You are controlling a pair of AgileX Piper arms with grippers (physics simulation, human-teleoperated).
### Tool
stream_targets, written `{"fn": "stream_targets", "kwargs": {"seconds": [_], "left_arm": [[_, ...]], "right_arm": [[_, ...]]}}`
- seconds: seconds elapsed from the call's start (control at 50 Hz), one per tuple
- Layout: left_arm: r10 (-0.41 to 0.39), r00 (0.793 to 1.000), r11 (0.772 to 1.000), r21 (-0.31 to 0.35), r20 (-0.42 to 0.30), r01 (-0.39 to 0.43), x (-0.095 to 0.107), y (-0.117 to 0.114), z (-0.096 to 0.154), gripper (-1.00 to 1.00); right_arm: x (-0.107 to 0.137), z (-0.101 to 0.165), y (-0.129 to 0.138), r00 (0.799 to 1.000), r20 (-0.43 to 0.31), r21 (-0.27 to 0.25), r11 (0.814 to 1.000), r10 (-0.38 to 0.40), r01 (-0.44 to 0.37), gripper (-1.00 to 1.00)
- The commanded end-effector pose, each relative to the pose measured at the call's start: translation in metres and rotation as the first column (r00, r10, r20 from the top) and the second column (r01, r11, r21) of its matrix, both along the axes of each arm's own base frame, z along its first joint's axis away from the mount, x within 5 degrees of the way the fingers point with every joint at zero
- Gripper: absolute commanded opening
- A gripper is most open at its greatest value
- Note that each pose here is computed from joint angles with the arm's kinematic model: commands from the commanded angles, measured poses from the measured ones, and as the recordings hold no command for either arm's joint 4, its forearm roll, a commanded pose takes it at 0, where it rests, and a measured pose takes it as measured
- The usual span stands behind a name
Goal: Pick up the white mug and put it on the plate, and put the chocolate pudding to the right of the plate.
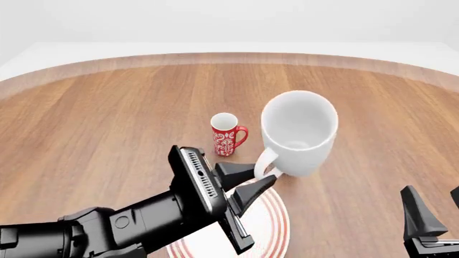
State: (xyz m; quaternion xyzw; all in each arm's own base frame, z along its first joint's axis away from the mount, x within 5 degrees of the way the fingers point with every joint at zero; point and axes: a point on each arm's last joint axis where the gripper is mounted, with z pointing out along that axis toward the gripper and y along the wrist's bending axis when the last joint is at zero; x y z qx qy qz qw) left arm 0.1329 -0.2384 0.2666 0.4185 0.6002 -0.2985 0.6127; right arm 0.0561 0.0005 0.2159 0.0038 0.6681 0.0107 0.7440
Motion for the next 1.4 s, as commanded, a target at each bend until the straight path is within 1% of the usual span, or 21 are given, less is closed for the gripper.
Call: {"fn": "stream_targets", "kwargs": {"seconds": [0.02, 0.16, 0.3, 0.66, 0.9, 1.4], "left_arm": [[0.043, 0.999, 0.999, -0.022, 0.017, -0.042, 0.001, 0.021, 0.003, -1.00], [0.045, 0.999, 0.999, -0.019, 0.023, -0.044, -0.004, 0.030, 0.003, -1.00], [0.079, 0.996, 0.997, -0.020, 0.028, -0.078, -0.003, 0.044, 0.001, -1.00], [0.143, 0.990, 0.989, -0.040, 0.007, -0.143, -0.006, 0.072, -0.007, -1.00], [0.167, 0.986, 0.986, -0.029, -0.012, -0.167, -0.007, 0.081, -0.019, -1.00], [0.193, 0.977, 0.981, -0.002, -0.090, -0.194, -0.010, 0.091, -0.045, -1.00]], "right_arm": [[0.000, 0.000, 0.000, 1.000, 0.000, 0.000, 1.000, 0.000, 0.000, 1.00], [0.000, 0.000, 0.000, 1.000, 0.000, 0.000, 1.000, 0.000, 0.000, 1.00], [0.000, 0.000, 0.000, 1.000, 0.000, 0.000, 1.000, 0.000, 0.000, 1.00], [0.000, 0.000, 0.000, 1.000, 0.000, 0.000, 1.000, -0.001, 0.001, 1.00], [0.000, 0.000, 0.000, 1.000, 0.000, -0.001, 1.000, 0.000, 0.000, 1.00], [0.000, 0.000, 0.000, 1.000, 0.000, 0.000, 1.000, 0.000, 0.000, 1.00]]}}
